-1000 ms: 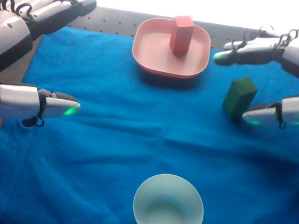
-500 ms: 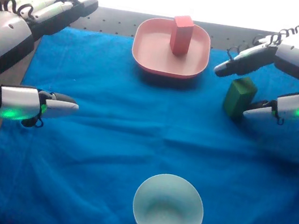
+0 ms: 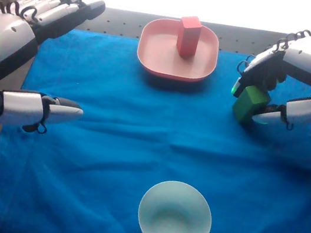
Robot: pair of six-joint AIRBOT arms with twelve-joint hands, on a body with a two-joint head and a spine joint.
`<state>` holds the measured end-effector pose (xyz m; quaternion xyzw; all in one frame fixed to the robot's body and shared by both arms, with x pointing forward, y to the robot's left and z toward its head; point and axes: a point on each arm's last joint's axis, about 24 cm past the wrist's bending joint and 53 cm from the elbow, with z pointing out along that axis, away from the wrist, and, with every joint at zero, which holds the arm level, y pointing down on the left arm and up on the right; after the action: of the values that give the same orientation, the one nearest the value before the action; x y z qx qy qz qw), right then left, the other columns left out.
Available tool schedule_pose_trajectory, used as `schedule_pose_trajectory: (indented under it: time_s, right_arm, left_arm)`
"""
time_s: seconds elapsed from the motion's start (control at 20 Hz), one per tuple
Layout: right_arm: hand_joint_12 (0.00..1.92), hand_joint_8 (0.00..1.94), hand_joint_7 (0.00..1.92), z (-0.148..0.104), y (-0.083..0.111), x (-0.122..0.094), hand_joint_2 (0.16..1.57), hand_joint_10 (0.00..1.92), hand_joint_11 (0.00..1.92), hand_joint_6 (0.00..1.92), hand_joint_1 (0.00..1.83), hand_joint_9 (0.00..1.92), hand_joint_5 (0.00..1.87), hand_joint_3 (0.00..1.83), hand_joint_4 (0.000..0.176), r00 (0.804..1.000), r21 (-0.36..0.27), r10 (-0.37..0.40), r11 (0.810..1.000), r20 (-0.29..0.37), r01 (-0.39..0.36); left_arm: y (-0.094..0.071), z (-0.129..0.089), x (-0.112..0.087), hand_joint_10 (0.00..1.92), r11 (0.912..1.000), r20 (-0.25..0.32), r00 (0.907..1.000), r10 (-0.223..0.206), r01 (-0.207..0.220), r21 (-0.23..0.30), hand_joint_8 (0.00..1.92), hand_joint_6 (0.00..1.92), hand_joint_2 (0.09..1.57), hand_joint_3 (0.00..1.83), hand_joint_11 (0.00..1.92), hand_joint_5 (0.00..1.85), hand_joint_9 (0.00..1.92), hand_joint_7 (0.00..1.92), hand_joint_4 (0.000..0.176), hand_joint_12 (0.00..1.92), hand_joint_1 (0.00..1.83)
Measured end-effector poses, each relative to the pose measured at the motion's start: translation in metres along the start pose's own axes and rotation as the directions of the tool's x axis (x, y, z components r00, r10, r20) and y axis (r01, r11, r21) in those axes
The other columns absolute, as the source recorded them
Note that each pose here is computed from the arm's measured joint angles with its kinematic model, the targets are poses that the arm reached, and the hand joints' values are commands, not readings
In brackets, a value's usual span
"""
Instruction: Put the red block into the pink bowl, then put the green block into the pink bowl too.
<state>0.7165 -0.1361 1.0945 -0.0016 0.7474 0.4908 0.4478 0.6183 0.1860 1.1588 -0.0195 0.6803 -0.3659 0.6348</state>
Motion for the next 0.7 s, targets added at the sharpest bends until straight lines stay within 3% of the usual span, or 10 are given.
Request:
schedule_pose_trajectory:
  time_s: [0.1,0.15,0.2,0.3,0.35,0.4,0.55,0.6,0.65,0.7]
  right_arm:
    - [1.66,0.99,1.13,0.001,0.001,-0.001,1.03,1.26,0.79,0.30,1.29,0.99,1.28,0.00,0.000,1.000,-0.001,-0.002,1.000,0.002,0.002]
    - [1.73,1.19,1.05,0.002,0.003,-0.004,1.00,1.45,0.87,0.45,1.23,0.98,1.27,0.00,0.000,1.000,-0.005,0.000,1.000,0.007,0.000]
    - [1.78,1.31,0.94,0.004,0.007,-0.008,1.01,1.57,0.66,0.59,1.20,0.84,1.22,0.00,0.000,1.000,-0.011,-0.002,1.000,0.015,0.002]
    - [1.69,1.24,0.95,0.007,0.014,-0.014,1.02,1.46,0.63,0.63,1.20,0.86,1.20,0.00,0.000,1.000,-0.027,0.002,1.000,0.031,-0.001]
    - [1.53,1.14,1.05,0.009,0.020,-0.021,1.05,1.25,0.81,0.25,1.29,0.99,1.27,0.00,0.000,0.999,-0.043,0.009,0.999,0.049,-0.007]
    - [1.68,1.24,1.02,0.011,0.026,-0.027,1.02,1.44,0.92,0.50,1.23,1.00,1.24,0.00,0.000,0.998,-0.057,0.013,0.998,0.062,-0.009]
    - [1.76,1.25,1.00,0.026,0.042,-0.038,1.09,1.51,0.89,0.55,1.27,1.00,1.10,0.00,0.000,0.995,-0.103,0.026,0.995,0.096,-0.016]
    - [1.45,0.87,1.16,0.034,0.046,-0.038,1.05,1.02,0.79,0.62,1.27,1.01,1.12,0.00,0.000,0.994,-0.115,0.037,0.993,0.103,-0.025]
    - [1.45,0.87,1.16,0.039,0.047,-0.036,1.05,1.02,0.79,0.62,1.27,1.01,1.12,0.00,0.000,0.994,-0.120,0.040,0.992,0.103,-0.028]
    - [1.35,0.60,1.29,0.047,0.051,-0.034,1.01,0.84,0.82,0.56,1.28,1.12,1.18,0.00,0.000,0.994,-0.129,0.043,0.991,0.104,-0.030]
  left_arm:
    - [0.001,0.000,0.000,0.00,1.0000,0.000,1.0000,-0.001,0.001,-0.003,0.00,0.00,0.97,0.01,0.00,0.07,0.00,0.00,0.115,0.00,1.01]
    - [0.001,0.000,0.001,0.00,1.0000,-0.001,1.0000,-0.002,0.002,-0.003,0.00,0.00,0.96,0.00,0.00,0.06,0.00,0.00,0.120,0.00,0.99]
    - [0.001,-0.001,0.001,0.00,1.0000,-0.001,1.0000,-0.003,0.003,-0.003,0.00,0.01,0.95,0.00,0.00,0.08,0.00,0.00,0.110,0.00,0.97]
    - [0.002,-0.001,0.002,0.00,1.0000,-0.006,1.0000,-0.004,0.004,-0.006,0.00,0.01,0.95,0.00,0.00,0.09,0.00,0.00,0.107,0.00,0.95]
    - [0.003,-0.002,0.003,0.00,1.0000,-0.008,1.0000,-0.004,0.003,-0.007,0.00,0.01,0.92,0.00,0.00,0.09,0.00,0.00,0.108,0.00,0.90]
    - [0.003,-0.002,0.003,0.00,1.0000,-0.008,1.0000,-0.004,0.004,-0.007,0.00,0.01,0.92,0.00,0.00,0.09,0.00,0.00,0.107,0.00,0.90]
    - [0.003,-0.002,0.003,0.00,1.0000,-0.007,1.0000,-0.005,0.005,-0.008,0.00,0.01,0.92,0.00,0.00,0.09,0.00,0.00,0.110,0.00,0.90]
    - [0.002,-0.002,0.003,0.00,1.0000,-0.009,1.0000,-0.004,0.004,-0.006,0.00,0.01,0.92,0.00,0.00,0.09,0.00,0.00,0.106,0.00,0.88]
    - [0.003,-0.002,0.004,0.00,0.9999,-0.008,0.9999,-0.008,0.008,-0.008,0.00,0.01,0.92,0.00,0.00,0.09,0.00,0.00,0.106,0.00,0.88]
    - [0.003,-0.001,0.005,0.00,0.9999,-0.009,0.9999,-0.011,0.011,-0.009,0.00,0.00,0.92,0.00,0.00,0.10,0.00,0.00,0.109,0.00,0.89]
